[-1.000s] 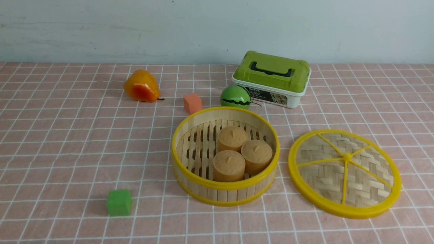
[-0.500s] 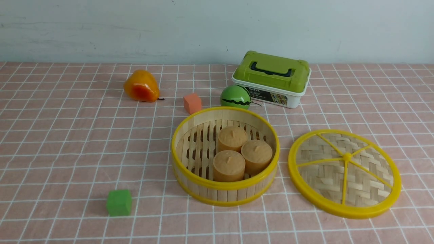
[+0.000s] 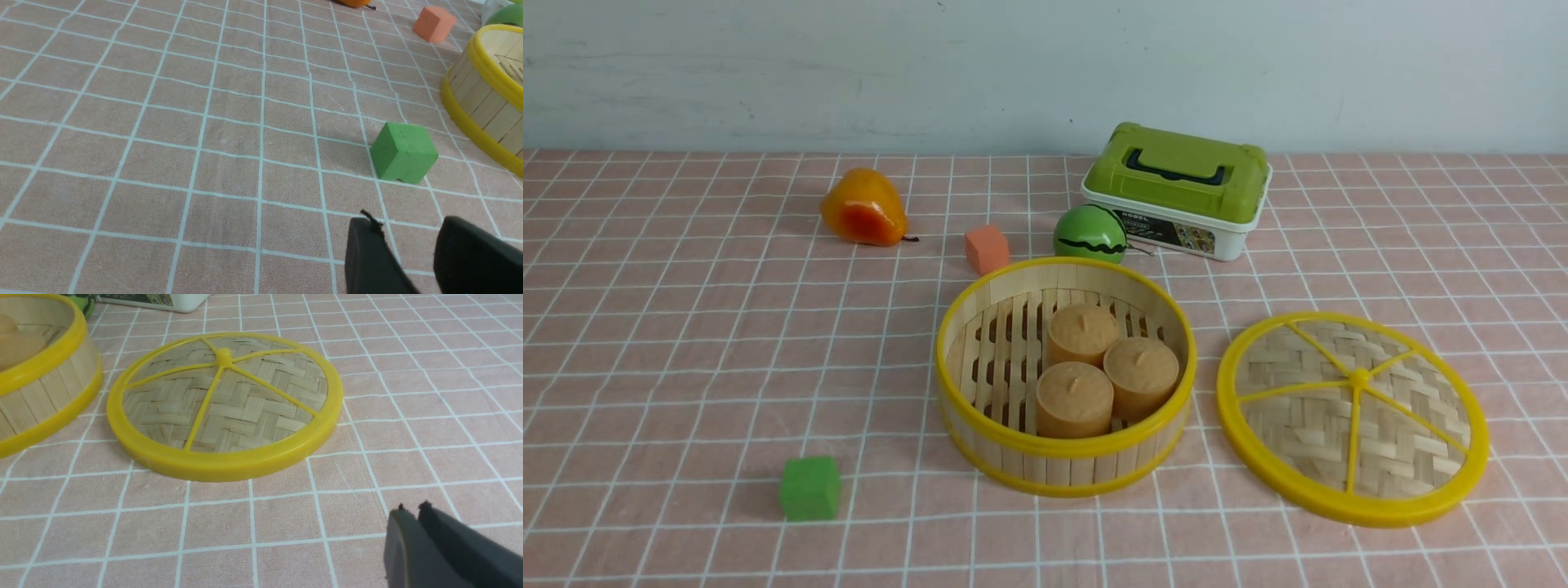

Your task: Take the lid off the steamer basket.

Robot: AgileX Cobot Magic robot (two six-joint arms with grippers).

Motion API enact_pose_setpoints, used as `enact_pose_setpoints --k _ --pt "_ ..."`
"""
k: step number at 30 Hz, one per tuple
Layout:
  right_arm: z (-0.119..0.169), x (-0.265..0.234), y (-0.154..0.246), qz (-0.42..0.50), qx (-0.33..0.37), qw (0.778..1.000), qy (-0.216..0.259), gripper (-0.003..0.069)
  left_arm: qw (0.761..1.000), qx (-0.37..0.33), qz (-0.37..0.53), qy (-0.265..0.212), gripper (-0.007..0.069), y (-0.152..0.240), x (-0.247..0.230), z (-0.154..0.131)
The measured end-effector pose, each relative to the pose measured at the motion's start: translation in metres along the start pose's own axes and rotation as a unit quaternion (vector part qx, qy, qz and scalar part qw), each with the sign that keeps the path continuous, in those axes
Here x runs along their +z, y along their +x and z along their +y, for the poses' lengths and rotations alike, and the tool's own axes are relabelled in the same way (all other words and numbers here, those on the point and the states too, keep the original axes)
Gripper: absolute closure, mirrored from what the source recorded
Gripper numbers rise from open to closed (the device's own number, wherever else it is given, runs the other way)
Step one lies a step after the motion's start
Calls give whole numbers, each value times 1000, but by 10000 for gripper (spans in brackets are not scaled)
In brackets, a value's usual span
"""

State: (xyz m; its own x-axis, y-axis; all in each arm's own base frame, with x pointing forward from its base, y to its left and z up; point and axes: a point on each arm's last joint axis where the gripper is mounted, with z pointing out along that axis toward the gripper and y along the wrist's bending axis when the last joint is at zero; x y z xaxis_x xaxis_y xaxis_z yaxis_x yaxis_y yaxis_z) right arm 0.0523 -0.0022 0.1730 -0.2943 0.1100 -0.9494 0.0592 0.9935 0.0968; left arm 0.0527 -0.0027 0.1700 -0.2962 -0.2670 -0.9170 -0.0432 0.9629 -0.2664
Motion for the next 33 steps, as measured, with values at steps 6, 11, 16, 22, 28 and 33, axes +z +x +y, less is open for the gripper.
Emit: enact_pose_setpoints --k 6,11,16,22,28,33 --pt "0 0 0 0 0 1000 0 640 1000 0 0 0 386 0 0 0" --pt "0 0 0 0 0 1000 0 634 1000 0 0 0 386 0 0 0" --pt "0 0 0 0 0 1000 0 629 1000 0 0 0 386 0 0 0" --pt "0 0 0 0 0 1000 0 621 1000 0 0 0 386 0 0 0" --pt "0 0 0 0 0 1000 0 614 1000 0 0 0 386 0 0 0" --pt "0 0 0 0 0 1000 0 613 1000 0 0 0 386 0 0 0"
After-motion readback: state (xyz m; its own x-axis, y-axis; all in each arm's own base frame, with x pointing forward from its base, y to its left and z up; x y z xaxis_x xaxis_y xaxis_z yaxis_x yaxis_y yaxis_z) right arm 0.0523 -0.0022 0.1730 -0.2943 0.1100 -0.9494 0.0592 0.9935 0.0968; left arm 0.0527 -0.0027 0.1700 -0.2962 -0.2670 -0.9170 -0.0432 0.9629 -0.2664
